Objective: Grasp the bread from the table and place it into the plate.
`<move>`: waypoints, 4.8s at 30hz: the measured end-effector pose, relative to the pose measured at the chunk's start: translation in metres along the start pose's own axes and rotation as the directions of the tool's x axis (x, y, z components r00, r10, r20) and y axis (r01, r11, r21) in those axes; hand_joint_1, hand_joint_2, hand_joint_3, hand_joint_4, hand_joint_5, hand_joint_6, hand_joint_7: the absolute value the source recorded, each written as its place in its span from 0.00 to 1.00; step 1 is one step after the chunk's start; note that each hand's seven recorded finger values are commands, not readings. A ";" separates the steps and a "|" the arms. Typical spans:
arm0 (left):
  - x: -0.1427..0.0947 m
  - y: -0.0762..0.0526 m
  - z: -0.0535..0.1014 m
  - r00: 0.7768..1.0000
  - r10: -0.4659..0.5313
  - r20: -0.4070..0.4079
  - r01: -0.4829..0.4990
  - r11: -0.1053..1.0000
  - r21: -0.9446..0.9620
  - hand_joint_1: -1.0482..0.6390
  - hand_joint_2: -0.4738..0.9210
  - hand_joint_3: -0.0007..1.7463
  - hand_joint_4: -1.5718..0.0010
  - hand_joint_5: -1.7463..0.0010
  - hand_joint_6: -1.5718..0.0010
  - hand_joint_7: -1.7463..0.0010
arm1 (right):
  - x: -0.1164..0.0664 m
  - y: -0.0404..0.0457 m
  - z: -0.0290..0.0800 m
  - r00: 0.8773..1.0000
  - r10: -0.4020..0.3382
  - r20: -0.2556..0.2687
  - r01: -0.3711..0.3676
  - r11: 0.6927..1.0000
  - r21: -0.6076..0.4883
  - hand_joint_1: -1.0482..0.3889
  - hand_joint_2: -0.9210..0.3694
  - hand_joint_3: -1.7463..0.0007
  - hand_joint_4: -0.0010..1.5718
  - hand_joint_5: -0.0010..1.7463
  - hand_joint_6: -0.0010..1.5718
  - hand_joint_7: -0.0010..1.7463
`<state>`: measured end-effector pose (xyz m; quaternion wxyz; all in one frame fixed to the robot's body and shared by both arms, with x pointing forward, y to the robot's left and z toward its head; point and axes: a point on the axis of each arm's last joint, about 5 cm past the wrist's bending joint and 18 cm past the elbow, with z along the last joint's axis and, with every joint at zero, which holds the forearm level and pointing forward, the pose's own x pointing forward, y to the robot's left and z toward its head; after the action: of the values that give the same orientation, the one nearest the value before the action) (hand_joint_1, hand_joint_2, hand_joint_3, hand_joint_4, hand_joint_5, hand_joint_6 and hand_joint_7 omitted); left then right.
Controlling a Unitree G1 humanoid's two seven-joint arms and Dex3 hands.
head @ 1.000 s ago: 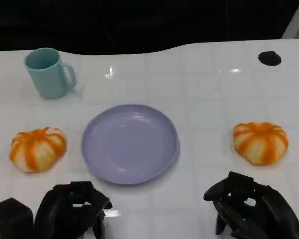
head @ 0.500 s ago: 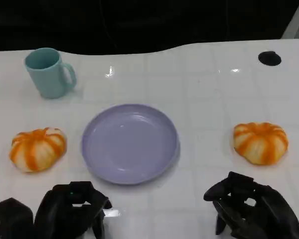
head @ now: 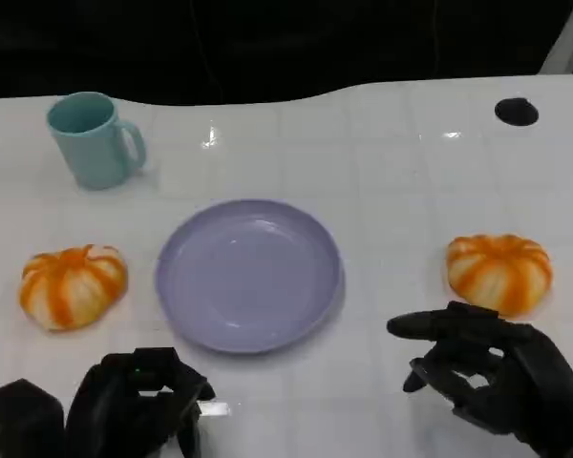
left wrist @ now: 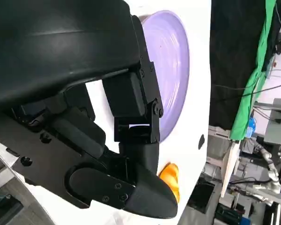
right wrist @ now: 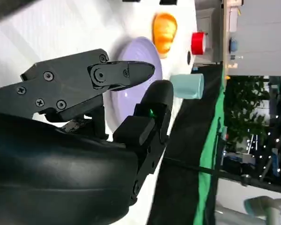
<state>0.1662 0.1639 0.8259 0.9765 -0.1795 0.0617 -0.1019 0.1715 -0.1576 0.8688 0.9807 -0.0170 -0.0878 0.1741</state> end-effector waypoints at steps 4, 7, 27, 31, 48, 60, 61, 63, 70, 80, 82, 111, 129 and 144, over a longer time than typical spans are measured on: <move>0.000 0.000 0.000 1.000 0.000 -0.001 0.000 1.000 0.002 0.00 0.81 0.20 0.00 0.30 0.04 0.66 | 0.004 -0.0083 0.004 0.999 -0.024 0.046 0.030 0.990 -0.139 0.40 0.00 0.94 0.31 0.33 0.44 0.04; 0.000 0.000 0.000 1.000 -0.001 -0.001 0.001 1.000 0.001 0.00 0.81 0.20 0.00 0.30 0.04 0.66 | 0.007 -0.0122 0.007 0.999 -0.026 0.042 0.036 0.966 -0.257 0.39 0.00 0.96 0.28 0.29 0.40 0.01; 0.000 -0.001 0.000 1.000 -0.005 -0.002 0.005 1.000 0.007 0.00 0.80 0.21 0.00 0.31 0.05 0.65 | 0.031 -0.0370 0.025 0.999 -0.031 -0.013 0.000 0.384 -0.923 0.35 0.01 1.00 0.01 0.17 0.17 0.00; -0.001 -0.001 -0.001 1.000 -0.003 -0.004 0.003 1.000 0.006 0.00 0.80 0.22 0.00 0.31 0.05 0.65 | 0.035 -0.0360 0.025 0.997 -0.064 -0.052 -0.030 0.299 -0.954 0.37 0.03 1.00 0.01 0.19 0.18 0.00; -0.002 -0.002 -0.002 1.000 0.002 -0.010 -0.002 1.000 0.001 0.00 0.79 0.23 0.00 0.30 0.05 0.65 | 0.064 -0.0392 0.000 0.981 -0.108 -0.160 -0.134 0.210 -0.968 0.38 0.06 1.00 0.02 0.21 0.20 0.01; -0.003 -0.002 -0.003 1.000 0.005 -0.010 -0.005 1.000 -0.001 0.00 0.78 0.24 0.00 0.31 0.06 0.64 | 0.078 -0.0440 -0.020 0.961 -0.142 -0.237 -0.205 0.212 -0.956 0.39 0.04 1.00 0.02 0.19 0.17 0.00; -0.003 -0.002 -0.003 1.000 0.006 -0.010 -0.006 1.000 -0.001 0.00 0.78 0.24 0.00 0.31 0.06 0.64 | 0.079 -0.0437 -0.021 0.960 -0.144 -0.242 -0.208 0.216 -0.954 0.38 0.04 1.00 0.03 0.19 0.18 0.00; -0.003 -0.002 -0.003 1.000 0.005 -0.010 -0.005 1.000 -0.001 0.00 0.78 0.25 0.00 0.30 0.06 0.64 | 0.080 -0.0447 -0.024 0.957 -0.150 -0.249 -0.214 0.214 -0.953 0.38 0.03 0.99 0.07 0.19 0.19 0.01; -0.003 -0.002 -0.003 1.000 0.005 -0.007 -0.005 1.000 0.000 0.00 0.78 0.25 0.00 0.30 0.06 0.64 | 0.085 -0.0442 -0.029 0.964 -0.157 -0.217 -0.177 0.232 -0.956 0.53 0.02 1.00 0.56 0.16 0.49 0.05; -0.003 -0.003 0.000 1.000 0.003 0.005 -0.003 1.000 0.005 0.00 0.78 0.25 0.00 0.31 0.07 0.63 | 0.082 -0.0410 -0.036 0.991 -0.127 -0.049 -0.005 0.330 -0.944 0.63 0.19 0.68 0.58 0.99 0.50 0.87; -0.003 -0.003 0.000 1.000 0.003 0.005 -0.003 1.000 0.005 0.00 0.78 0.25 0.00 0.31 0.07 0.63 | 0.081 -0.0403 -0.037 0.993 -0.120 -0.025 0.016 0.330 -0.944 0.61 0.28 0.57 0.56 1.00 0.43 0.97; -0.002 -0.006 -0.001 1.000 0.011 0.007 -0.011 1.000 -0.002 0.00 0.78 0.25 0.00 0.30 0.07 0.63 | 0.093 -0.0227 -0.022 0.956 -0.007 0.292 0.266 0.436 -0.860 0.63 0.49 0.19 0.63 1.00 0.48 1.00; 0.000 -0.005 -0.004 1.000 0.022 -0.010 -0.022 1.000 0.002 0.00 0.77 0.27 0.00 0.30 0.07 0.63 | 0.136 0.0476 0.003 0.913 0.166 0.374 0.213 0.588 -0.780 0.61 0.50 0.22 0.63 1.00 0.50 0.94; -0.002 -0.006 -0.003 1.000 0.017 -0.002 -0.017 1.000 0.008 0.00 0.76 0.29 0.00 0.30 0.07 0.62 | 0.144 0.0958 0.002 0.907 0.268 0.326 0.093 0.628 -0.773 0.58 0.42 0.32 0.57 1.00 0.47 0.92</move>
<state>0.1627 0.1576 0.8256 0.9780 -0.1751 0.0640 -0.0941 0.2717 -0.0180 0.8886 0.8259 -0.4029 -0.3570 0.1675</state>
